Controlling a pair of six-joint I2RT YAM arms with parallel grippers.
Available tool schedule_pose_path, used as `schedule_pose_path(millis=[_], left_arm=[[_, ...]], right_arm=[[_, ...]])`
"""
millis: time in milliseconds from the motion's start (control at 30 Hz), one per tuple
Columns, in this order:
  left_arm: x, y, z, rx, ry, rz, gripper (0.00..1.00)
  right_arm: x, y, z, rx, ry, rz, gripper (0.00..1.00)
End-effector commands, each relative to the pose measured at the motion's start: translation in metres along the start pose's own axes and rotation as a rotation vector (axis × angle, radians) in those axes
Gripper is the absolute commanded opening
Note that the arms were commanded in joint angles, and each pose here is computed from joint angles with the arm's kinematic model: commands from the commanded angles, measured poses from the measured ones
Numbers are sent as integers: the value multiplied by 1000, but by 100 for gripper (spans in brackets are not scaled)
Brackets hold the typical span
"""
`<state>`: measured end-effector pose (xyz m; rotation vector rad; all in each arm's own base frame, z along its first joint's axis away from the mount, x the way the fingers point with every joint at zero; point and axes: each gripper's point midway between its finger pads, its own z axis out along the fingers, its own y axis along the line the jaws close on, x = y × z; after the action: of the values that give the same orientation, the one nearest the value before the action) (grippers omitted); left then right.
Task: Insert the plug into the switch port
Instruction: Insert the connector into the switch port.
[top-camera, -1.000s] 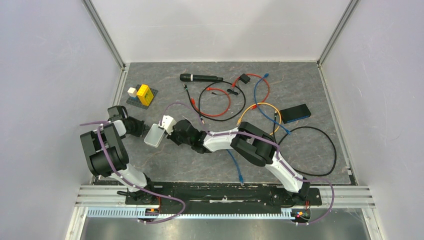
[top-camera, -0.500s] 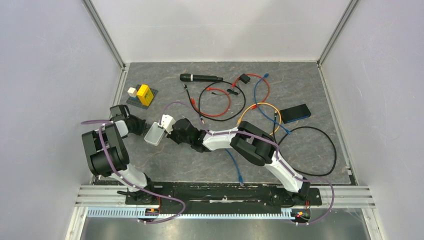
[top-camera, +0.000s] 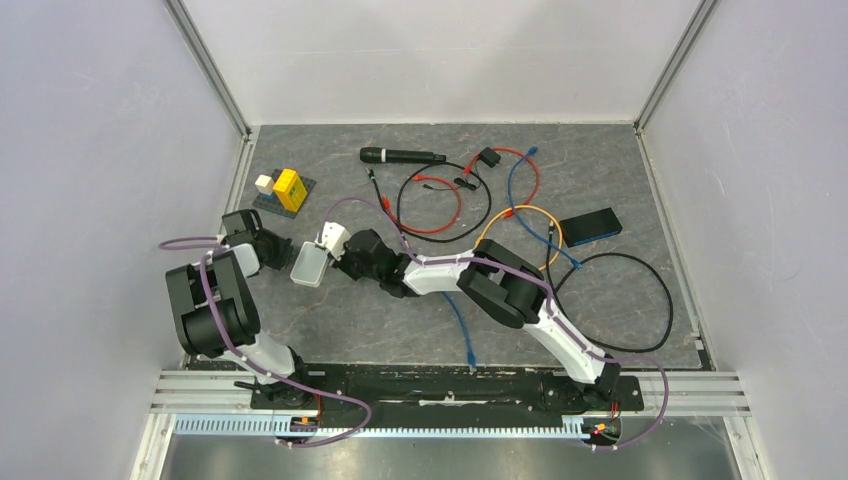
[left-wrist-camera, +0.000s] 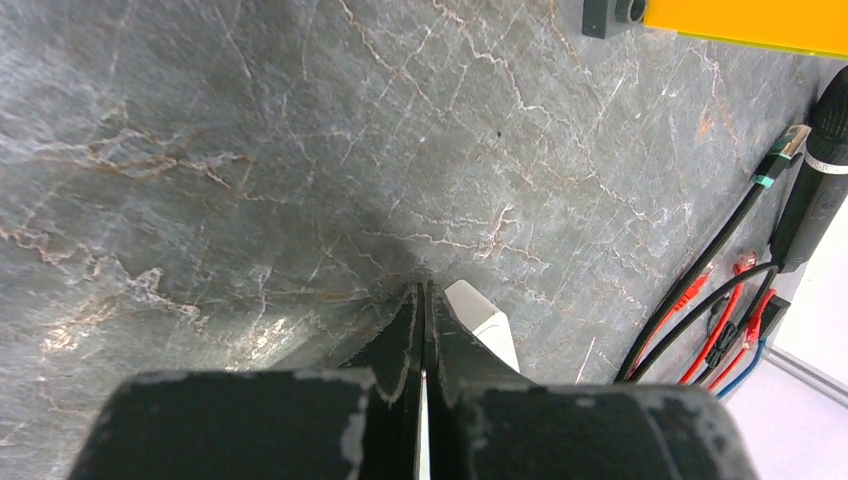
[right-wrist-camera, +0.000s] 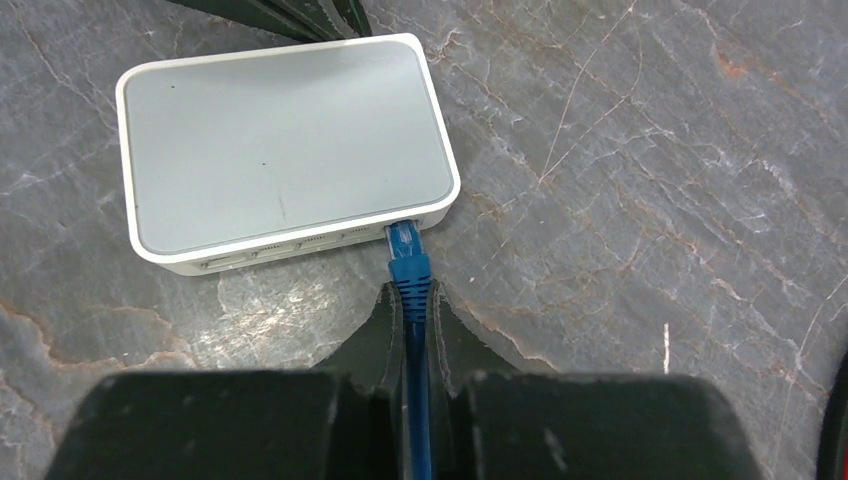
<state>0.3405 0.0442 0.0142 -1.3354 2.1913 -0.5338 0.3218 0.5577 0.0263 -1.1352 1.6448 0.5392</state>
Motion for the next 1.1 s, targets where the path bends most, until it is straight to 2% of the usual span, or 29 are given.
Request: schedule_pose_path(millis=[0,367,667,900,1067], left_arm=[[118,20,-23,-28,465,-1,2],[138,-6,-26,142,556,110,2],[104,-26,-23,100,450,185,2],[96,-22,-17,49,424,192,2],[107,-7,-12,14,462,165,2]], right_arm=[[-91,0,14,-20,-317,-50,0],[-98,29,22,-210,-367,-171,0],[-92,33,14,-390,-372,-204,0],[-85,18,13,-389,-349,-239,0],[-89,0,16,-277,-373,-228,0]])
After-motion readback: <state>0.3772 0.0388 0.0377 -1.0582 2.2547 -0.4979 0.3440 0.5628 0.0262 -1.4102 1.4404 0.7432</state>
